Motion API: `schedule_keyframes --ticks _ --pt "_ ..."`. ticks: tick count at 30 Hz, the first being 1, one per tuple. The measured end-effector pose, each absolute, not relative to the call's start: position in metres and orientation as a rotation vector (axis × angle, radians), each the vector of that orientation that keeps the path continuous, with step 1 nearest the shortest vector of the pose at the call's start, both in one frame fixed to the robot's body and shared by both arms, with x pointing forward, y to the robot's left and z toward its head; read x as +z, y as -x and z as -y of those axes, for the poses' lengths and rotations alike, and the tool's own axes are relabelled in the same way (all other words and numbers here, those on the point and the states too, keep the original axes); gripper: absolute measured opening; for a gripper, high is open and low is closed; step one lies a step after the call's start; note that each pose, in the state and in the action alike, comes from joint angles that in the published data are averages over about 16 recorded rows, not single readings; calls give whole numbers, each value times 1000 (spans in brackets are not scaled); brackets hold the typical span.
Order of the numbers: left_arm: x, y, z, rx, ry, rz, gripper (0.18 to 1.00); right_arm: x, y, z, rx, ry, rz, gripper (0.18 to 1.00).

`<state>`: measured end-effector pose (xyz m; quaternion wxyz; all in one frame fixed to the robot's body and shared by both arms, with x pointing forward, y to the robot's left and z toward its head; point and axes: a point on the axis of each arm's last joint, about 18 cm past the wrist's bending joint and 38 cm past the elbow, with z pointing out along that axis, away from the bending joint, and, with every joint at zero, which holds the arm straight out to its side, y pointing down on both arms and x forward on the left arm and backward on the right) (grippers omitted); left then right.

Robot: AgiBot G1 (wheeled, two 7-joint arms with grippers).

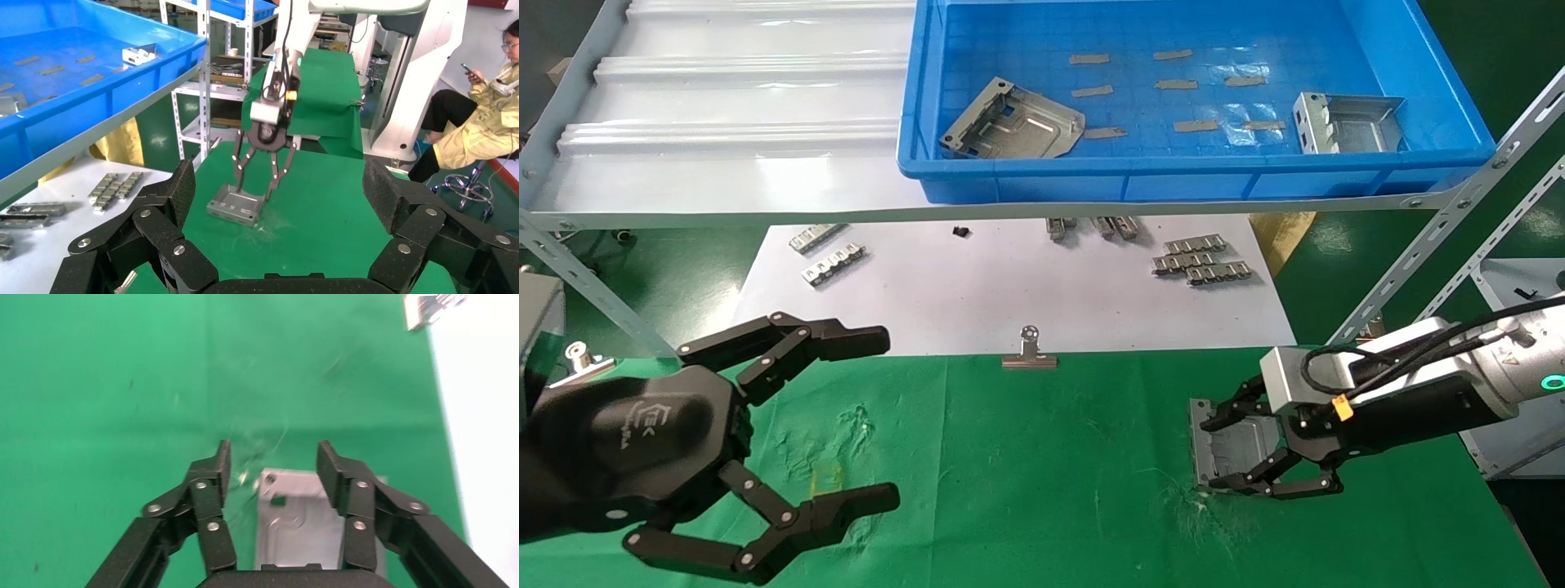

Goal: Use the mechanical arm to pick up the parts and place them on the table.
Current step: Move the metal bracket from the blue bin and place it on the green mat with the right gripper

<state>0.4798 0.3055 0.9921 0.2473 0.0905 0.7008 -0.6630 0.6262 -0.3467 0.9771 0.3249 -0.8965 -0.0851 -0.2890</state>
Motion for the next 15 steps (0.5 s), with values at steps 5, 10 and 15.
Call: schedule_keyframes --ticks 5,10,15 --pt "992 -480 -305 -1808 -246 -1911 1001 988 -613 343 -737 2233 193 605" --pt "992 -480 -306 -1808 -246 -1911 1001 995 -602 340 -705 2139 168 713" --pt "992 -480 -306 -1808 -246 -1910 1001 997 -597 339 -688 2103 158 806"
